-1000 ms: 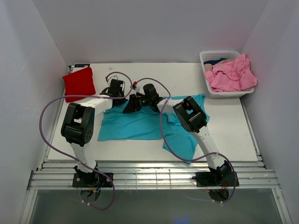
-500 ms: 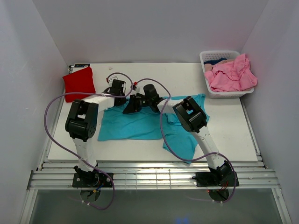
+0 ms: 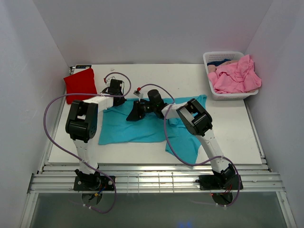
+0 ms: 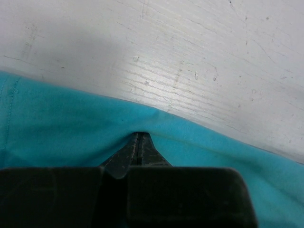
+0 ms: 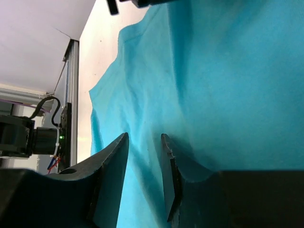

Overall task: Fold and stack the t-shirts
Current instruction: Fold the flattened tshirt in 1/3 of the way

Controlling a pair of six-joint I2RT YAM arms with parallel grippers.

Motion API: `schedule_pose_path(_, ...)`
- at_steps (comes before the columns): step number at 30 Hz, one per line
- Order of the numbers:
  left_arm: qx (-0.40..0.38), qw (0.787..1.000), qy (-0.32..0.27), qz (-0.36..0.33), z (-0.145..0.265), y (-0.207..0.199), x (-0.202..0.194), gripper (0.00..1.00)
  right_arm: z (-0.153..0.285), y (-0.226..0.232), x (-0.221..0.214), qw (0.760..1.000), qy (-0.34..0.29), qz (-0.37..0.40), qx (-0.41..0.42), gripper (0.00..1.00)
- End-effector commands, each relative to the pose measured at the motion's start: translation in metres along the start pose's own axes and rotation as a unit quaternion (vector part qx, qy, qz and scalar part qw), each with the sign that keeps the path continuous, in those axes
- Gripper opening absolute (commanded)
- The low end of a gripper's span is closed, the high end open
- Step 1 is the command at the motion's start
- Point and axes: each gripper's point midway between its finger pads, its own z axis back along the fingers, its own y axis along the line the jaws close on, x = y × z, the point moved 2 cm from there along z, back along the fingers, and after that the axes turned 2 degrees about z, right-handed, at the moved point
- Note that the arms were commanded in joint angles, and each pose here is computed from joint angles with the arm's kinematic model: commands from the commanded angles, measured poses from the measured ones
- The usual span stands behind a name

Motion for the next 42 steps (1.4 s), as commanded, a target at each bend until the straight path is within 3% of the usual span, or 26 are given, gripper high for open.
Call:
schedule_pose_path(1,0.013,1.000,0.010,-0.006,-0.003,0.008,-0.004,0.00,0.005,0.044,0.035,0.997,-0.029,0.054,0.040,0.39)
schedule_pose_path(9,0.004,1.000,0.009,-0.007,-0.004,0.005,0.000,0.00,0.003,0.067,0.083,0.991,-0.088,0.093,0.046,0.40)
schedule_pose_path(14,-0.013,1.000,-0.007,-0.008,-0.001,-0.002,0.010,0.00,-0.014,0.049,0.097,0.991,-0.097,0.082,0.045,0.37)
schedule_pose_path(23,0.004,0.995,-0.103,0.007,0.044,0.004,0.058,0.00,-0.036,0.004,0.076,0.995,-0.081,0.042,0.037,0.30)
schedule_pose_path(29,0.015,0.989,-0.145,0.014,0.068,0.009,0.079,0.00,-0.036,-0.003,0.067,0.996,-0.079,0.036,0.033,0.31)
schedule_pose_path(42,0.056,0.991,-0.122,0.008,0.040,0.032,0.069,0.00,-0.036,-0.007,0.068,0.995,-0.086,0.039,0.023,0.33)
